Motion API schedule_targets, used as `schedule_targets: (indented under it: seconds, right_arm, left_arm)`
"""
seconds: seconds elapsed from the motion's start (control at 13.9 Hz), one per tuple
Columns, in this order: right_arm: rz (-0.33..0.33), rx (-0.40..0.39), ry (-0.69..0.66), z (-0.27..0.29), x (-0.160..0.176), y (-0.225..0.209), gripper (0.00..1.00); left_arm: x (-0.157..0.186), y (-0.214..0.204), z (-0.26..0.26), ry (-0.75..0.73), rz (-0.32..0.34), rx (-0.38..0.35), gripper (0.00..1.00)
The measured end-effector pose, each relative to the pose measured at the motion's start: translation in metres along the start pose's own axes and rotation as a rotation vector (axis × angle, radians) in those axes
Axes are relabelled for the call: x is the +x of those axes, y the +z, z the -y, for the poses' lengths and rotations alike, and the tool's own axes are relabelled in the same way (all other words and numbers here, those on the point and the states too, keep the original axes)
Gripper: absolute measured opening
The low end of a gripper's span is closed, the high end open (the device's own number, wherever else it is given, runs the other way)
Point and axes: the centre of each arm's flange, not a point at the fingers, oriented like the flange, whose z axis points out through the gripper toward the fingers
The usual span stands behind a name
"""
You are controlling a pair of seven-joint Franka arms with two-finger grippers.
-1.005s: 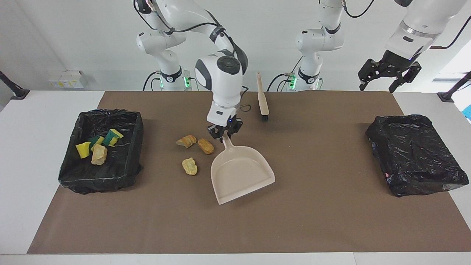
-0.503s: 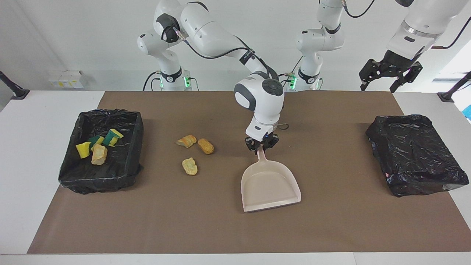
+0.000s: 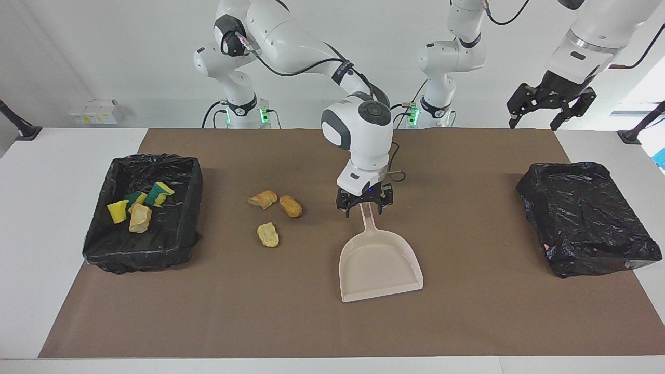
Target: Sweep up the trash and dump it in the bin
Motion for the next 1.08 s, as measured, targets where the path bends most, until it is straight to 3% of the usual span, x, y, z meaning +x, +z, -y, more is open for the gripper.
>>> schedule_targets:
  seconds: [0.29,0.57,1.08]
  right_arm:
    - [0.092,0.07,0.058,-0.037,-0.029,-0.025,1.0]
    - [0.154,0.094,0.05,-0.045,-0.097,-0.043,1.0]
    - [0.112,0.12,0.019,-0.015,-0.248,-0.017,1.0]
  left_arm:
    - [0.004,0.001,-0.014,0.016,-0.021,0.0,1.0]
    - [0.031,0.033,-0.072,-0.018,-0.094,-0.013,1.0]
    - [0.078,0.158,-0.202,-0.131,-0.084,-0.021,1.0]
